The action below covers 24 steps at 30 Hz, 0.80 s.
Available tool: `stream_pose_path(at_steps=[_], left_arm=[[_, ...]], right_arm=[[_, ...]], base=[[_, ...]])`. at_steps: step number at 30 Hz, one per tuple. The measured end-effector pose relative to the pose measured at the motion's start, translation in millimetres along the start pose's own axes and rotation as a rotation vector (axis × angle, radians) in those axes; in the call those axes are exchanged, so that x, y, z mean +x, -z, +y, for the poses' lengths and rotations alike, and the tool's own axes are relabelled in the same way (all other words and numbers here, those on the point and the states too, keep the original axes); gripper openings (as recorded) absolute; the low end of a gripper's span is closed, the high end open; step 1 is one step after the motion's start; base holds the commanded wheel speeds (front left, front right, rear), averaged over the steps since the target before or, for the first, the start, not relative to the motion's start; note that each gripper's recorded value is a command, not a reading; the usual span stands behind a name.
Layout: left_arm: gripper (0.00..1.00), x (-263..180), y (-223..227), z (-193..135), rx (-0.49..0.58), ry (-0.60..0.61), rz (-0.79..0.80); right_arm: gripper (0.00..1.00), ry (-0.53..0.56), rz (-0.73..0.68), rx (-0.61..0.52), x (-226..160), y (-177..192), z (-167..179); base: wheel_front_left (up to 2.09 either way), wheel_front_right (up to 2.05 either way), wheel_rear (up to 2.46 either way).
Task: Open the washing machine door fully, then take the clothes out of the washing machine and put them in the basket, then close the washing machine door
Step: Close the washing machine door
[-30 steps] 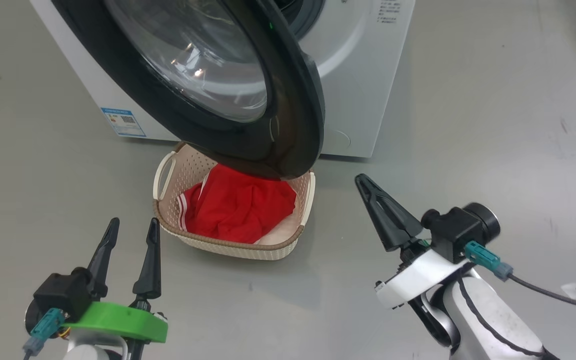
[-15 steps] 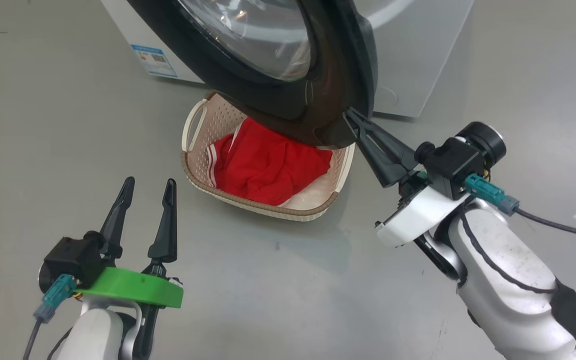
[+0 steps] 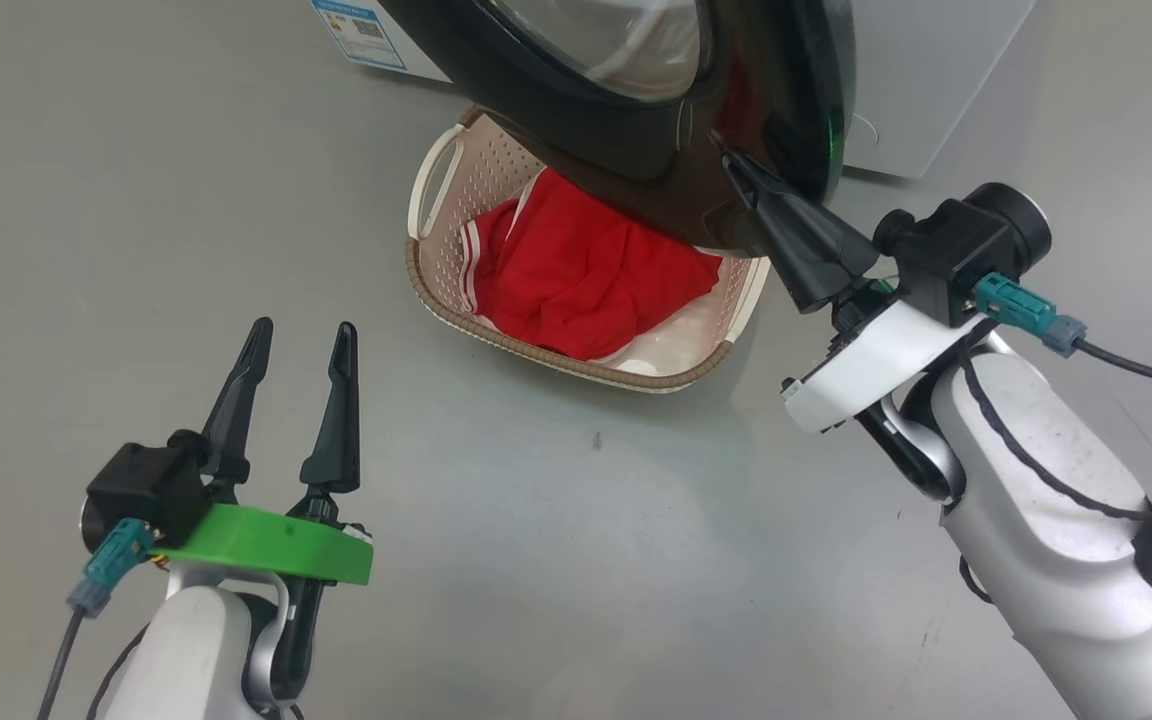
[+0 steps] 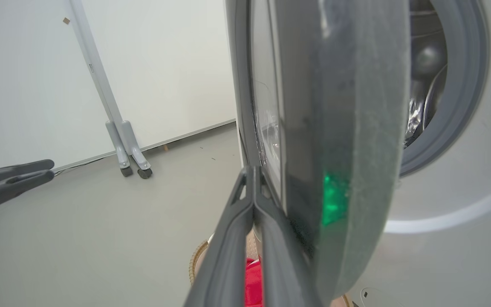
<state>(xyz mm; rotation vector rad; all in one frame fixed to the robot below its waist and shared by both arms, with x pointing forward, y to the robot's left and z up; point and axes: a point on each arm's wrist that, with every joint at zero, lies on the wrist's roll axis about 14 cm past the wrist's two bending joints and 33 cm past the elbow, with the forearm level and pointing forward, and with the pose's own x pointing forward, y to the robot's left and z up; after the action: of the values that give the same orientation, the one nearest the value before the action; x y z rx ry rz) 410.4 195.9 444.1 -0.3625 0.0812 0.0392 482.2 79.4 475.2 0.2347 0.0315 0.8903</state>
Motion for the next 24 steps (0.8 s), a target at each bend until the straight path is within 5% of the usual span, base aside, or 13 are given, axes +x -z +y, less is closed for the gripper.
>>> stream_pose_path(at_steps=[24], left_arm=[[1.00, 43.6, 35.9, -7.2, -0.003, 0.045, 0.066]], right_arm=[[0.00, 0.133, -0.118, -0.081, 42.4, -23.6, -117.5]], base=[[0.00, 0.00, 0.00]])
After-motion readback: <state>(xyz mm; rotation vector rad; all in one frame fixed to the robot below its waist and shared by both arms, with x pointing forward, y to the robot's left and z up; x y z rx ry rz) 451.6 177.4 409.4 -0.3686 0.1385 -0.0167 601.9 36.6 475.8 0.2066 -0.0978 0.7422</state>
